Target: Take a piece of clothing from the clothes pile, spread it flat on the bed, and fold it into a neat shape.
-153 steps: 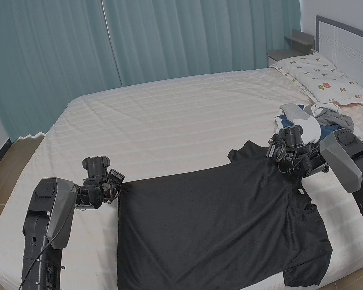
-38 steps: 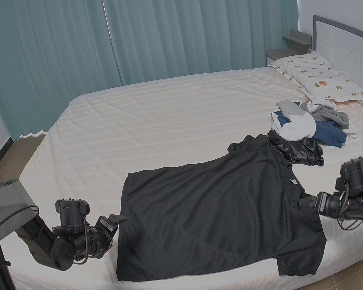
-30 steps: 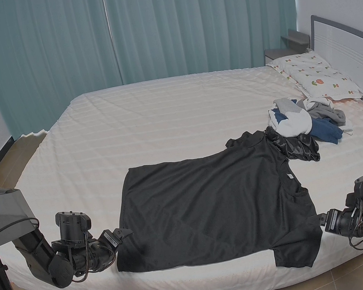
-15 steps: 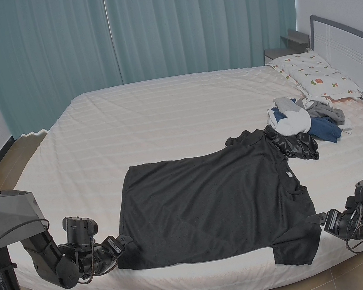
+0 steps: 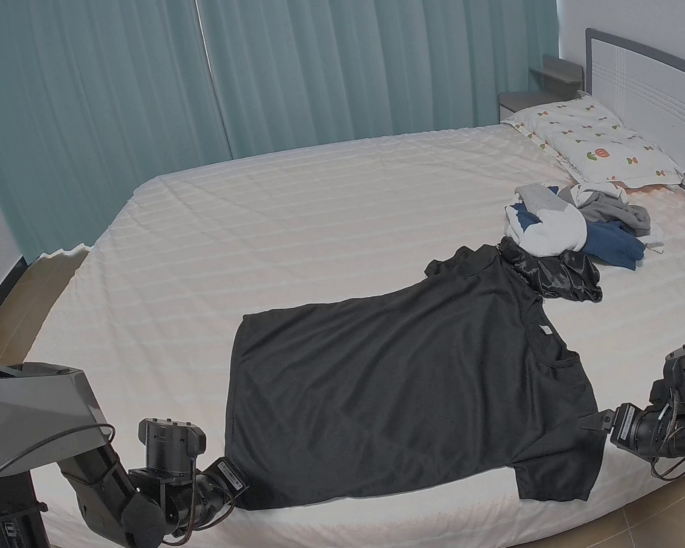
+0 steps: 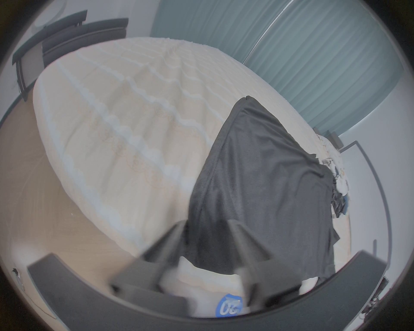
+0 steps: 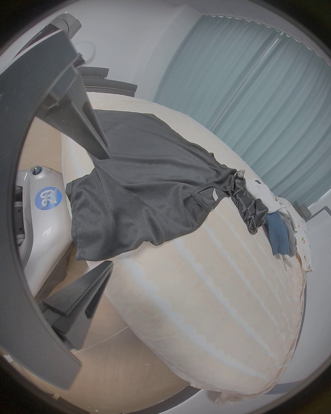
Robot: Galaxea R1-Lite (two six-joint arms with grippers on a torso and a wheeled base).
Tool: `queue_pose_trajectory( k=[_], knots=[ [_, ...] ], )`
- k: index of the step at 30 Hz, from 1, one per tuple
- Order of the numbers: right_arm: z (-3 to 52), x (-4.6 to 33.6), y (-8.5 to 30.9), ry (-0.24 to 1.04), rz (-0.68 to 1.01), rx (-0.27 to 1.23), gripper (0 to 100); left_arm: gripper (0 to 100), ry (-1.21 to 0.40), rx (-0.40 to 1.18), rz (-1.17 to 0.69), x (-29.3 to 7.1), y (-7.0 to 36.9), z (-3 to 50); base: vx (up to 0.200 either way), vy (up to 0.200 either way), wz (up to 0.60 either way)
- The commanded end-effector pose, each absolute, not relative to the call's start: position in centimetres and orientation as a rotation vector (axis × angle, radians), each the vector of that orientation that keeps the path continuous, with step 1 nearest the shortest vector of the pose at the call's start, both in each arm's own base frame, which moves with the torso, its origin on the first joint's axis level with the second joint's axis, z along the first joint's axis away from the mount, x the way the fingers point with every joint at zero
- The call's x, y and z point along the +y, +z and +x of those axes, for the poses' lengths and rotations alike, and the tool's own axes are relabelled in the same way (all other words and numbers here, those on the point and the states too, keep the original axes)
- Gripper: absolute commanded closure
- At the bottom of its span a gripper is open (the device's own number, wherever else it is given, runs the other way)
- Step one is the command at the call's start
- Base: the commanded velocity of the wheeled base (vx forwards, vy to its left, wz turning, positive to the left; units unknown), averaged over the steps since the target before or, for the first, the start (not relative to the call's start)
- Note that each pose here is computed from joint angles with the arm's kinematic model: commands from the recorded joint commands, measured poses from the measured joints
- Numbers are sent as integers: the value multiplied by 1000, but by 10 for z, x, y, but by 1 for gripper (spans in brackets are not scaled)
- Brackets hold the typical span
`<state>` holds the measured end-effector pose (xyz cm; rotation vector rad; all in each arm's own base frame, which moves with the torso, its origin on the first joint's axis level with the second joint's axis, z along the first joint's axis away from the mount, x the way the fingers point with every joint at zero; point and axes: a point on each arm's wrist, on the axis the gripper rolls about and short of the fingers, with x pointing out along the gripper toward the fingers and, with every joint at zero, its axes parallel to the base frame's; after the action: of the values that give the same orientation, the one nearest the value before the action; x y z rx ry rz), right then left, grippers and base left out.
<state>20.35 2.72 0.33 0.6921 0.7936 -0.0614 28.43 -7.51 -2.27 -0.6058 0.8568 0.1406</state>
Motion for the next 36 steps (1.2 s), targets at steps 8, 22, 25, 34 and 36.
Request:
queue_pose_trajectory(
  k=[8, 22, 25, 34, 36],
  knots=[
    [199, 26, 2, -76, 699, 810, 0, 100, 225, 901, -433, -72, -41, 268, 0, 0, 0],
    [199, 26, 3, -78, 700, 808, 0, 100, 259, 908, -350, -64, -44, 263, 0, 0, 0],
    [199, 26, 3, -78, 700, 808, 0, 0, 256, 905, -353, -64, -43, 262, 0, 0, 0],
    [199, 26, 3, -76, 701, 807, 0, 0, 184, 890, -419, -61, -26, 261, 0, 0, 0],
    [199, 26, 3, -78, 700, 808, 0, 0, 154, 913, -443, -60, -27, 261, 0, 0, 0]
  ],
)
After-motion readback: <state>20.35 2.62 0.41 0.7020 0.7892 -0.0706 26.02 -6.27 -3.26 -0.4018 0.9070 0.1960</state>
